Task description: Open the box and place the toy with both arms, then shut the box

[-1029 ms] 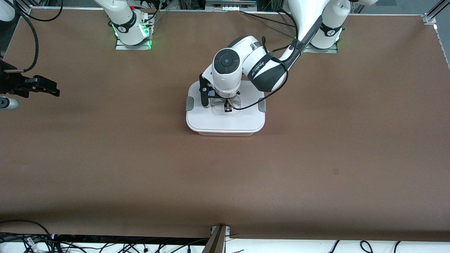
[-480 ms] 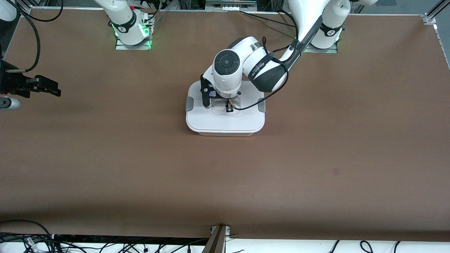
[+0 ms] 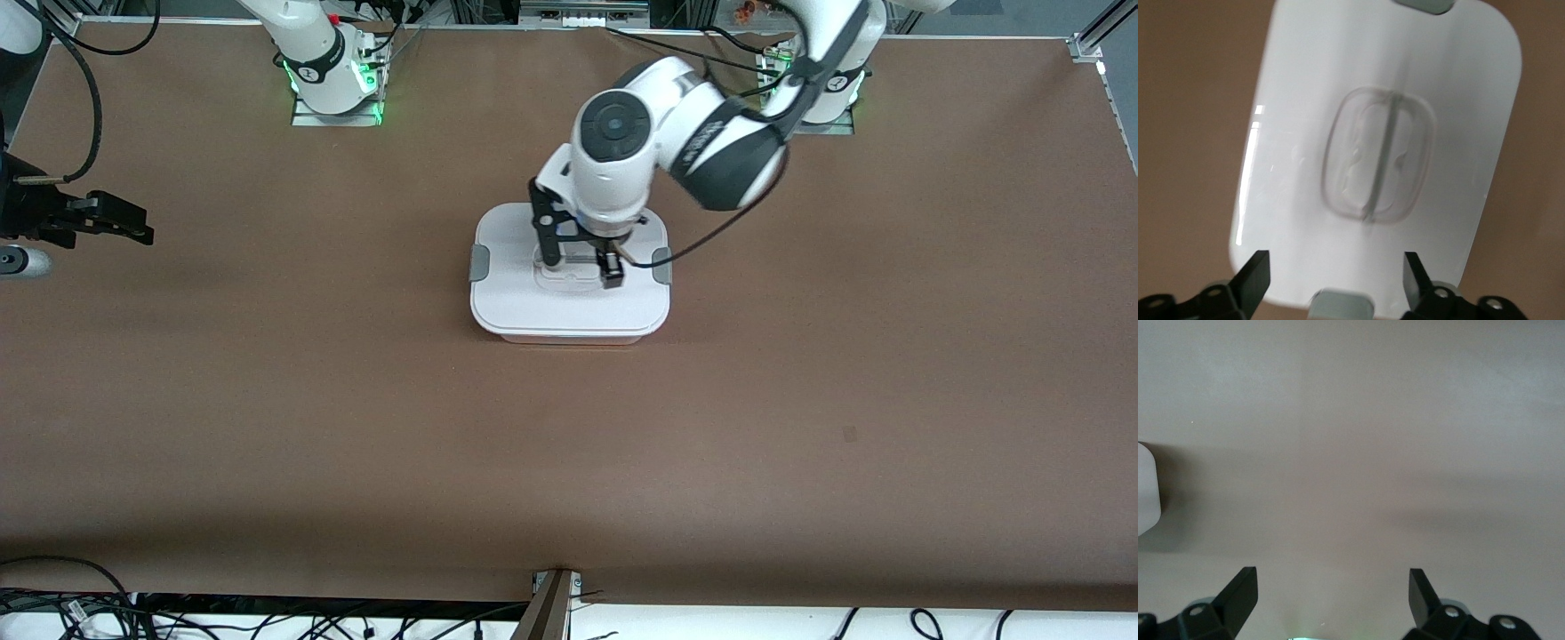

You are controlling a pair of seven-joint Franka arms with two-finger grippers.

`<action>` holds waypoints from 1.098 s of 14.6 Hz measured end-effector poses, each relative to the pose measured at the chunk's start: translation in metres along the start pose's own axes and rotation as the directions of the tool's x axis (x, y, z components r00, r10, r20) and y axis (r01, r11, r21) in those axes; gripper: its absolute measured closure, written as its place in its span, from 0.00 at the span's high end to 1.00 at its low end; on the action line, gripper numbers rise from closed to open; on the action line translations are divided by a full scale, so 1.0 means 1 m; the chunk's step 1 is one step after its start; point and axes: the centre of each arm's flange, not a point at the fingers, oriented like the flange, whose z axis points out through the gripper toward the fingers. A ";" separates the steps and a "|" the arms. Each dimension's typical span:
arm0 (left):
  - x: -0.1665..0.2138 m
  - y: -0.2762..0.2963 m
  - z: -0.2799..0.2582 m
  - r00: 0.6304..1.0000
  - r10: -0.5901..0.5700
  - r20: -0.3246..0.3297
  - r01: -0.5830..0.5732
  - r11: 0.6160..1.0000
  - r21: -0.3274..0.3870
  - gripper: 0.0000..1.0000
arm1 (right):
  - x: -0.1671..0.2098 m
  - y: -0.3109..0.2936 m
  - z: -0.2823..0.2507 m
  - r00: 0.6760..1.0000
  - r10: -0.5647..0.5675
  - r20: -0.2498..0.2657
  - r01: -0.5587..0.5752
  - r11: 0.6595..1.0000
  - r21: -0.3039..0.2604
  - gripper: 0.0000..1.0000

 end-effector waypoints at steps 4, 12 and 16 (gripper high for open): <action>-0.055 -0.039 -0.053 0.994 -0.108 0.011 0.107 0.994 0.030 1.00 | 0.001 -0.001 0.002 1.000 -0.001 0.003 0.001 1.000 0.000 1.00; -0.202 -0.128 -0.161 0.848 -0.523 -0.089 0.530 0.842 0.103 1.00 | 0.002 -0.001 0.003 1.000 -0.002 0.003 0.002 1.000 0.000 1.00; -0.267 -0.097 -0.185 0.709 -0.698 -0.102 0.705 0.706 0.068 1.00 | 0.002 -0.002 0.002 1.000 -0.003 0.001 0.003 1.000 0.000 1.00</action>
